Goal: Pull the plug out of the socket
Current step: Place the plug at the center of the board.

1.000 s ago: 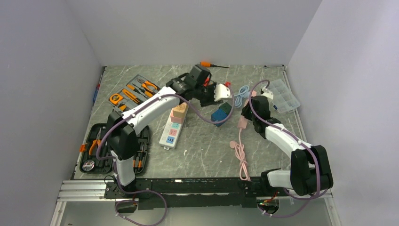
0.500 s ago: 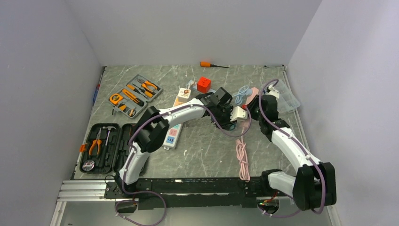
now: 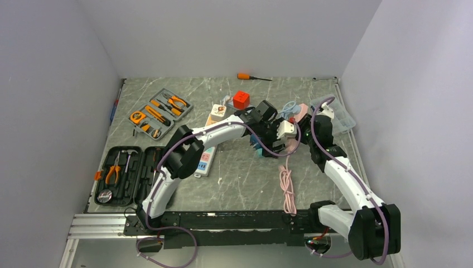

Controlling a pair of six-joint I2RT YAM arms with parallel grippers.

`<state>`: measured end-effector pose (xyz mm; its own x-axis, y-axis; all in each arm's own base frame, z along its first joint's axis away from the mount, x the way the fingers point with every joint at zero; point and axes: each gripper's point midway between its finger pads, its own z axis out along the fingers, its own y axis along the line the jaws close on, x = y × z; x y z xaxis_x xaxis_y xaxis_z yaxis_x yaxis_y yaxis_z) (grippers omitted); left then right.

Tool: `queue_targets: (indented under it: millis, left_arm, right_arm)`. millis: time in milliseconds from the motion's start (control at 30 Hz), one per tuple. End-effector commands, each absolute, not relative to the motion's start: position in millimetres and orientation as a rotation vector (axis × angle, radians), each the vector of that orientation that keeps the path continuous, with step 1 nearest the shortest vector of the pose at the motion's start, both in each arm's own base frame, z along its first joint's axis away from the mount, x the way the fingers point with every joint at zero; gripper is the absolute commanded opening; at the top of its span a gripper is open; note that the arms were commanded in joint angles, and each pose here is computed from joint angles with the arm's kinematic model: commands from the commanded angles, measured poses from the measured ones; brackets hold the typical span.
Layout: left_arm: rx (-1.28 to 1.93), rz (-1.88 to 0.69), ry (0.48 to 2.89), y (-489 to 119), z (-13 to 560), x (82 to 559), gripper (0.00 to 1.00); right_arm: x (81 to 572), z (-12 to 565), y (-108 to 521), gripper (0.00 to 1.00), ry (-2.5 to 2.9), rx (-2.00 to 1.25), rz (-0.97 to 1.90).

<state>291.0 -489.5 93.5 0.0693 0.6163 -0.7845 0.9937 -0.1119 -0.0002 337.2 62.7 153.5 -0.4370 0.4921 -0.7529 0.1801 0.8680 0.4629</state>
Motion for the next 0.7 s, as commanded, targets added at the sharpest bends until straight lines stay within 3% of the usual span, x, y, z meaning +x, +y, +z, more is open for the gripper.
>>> queue_targets:
  millis: [0, 333, 667]
  left_arm:
    - [1.730, -0.894, 1.521, -473.2, 159.0, 297.0, 0.99]
    - [1.635, -0.738, 1.498, -382.5, 257.5, 326.9, 0.98]
    - [1.612, -0.675, 1.312, -413.1, 285.0, 363.6, 0.99]
  right_arm:
    - [346.1, 193.3, 61.1, 0.00, 1.872, 0.449, 0.417]
    - [337.3, 199.9, 91.1, 0.00, 1.817, 0.272, 0.563]
    - [330.2, 221.0, 135.8, 0.00, 1.778, 0.052, 0.551]
